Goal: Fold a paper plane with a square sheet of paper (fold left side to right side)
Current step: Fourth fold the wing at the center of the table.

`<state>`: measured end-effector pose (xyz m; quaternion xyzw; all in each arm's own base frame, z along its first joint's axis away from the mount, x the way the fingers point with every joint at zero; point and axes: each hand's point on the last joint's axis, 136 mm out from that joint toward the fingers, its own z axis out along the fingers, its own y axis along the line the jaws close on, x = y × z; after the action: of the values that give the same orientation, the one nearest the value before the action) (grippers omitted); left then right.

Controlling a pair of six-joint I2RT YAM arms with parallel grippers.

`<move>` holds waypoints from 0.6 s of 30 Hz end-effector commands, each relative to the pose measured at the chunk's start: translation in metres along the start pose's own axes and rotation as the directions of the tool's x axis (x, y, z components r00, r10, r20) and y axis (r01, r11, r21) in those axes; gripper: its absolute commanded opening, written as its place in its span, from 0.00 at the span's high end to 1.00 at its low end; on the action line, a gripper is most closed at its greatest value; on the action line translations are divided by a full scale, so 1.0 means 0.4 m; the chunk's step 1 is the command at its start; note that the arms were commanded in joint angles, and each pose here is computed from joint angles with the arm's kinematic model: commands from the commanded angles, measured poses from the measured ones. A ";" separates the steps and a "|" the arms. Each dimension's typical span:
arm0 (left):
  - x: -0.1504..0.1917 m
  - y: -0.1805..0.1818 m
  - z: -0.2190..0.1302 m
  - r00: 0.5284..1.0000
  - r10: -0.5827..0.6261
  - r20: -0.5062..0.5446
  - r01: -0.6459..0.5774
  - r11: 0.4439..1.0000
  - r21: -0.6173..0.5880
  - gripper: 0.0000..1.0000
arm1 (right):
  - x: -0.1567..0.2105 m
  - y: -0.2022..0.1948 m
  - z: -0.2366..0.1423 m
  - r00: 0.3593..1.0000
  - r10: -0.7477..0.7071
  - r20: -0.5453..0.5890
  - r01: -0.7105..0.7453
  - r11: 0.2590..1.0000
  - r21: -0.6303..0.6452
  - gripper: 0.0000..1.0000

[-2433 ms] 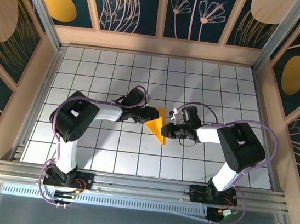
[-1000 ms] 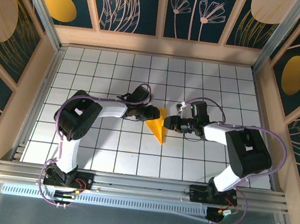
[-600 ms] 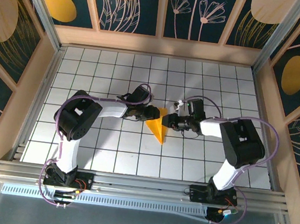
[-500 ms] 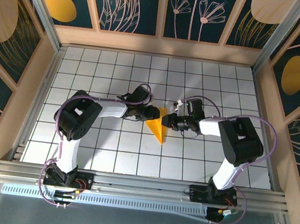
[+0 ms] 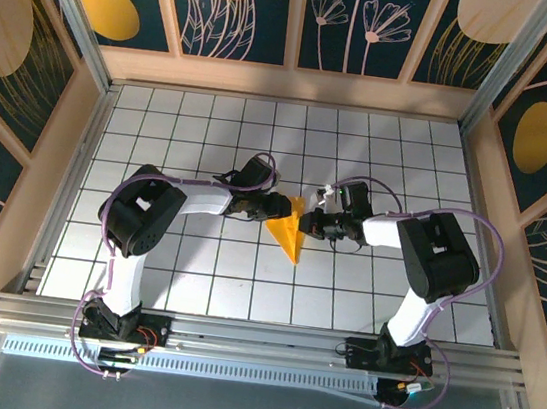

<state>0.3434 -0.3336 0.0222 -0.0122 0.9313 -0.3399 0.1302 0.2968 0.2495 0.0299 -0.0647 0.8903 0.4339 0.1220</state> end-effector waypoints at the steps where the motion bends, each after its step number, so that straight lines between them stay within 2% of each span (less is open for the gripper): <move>1: 0.044 0.114 0.023 0.999 -0.030 -0.038 0.024 0.988 -0.152 0.61 | -0.002 -0.010 -0.013 1.000 -0.019 0.011 0.019 0.999 0.046 1.00; 18: 0.040 0.109 0.021 0.999 -0.029 -0.036 0.024 0.989 -0.148 0.61 | -0.008 -0.034 -0.010 1.000 -0.021 0.007 0.020 0.995 0.094 1.00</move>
<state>0.3434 -0.3336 0.0222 -0.0122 0.9313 -0.3399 0.1302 0.2977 0.2412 0.0202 -0.0599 0.9044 0.4039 0.1237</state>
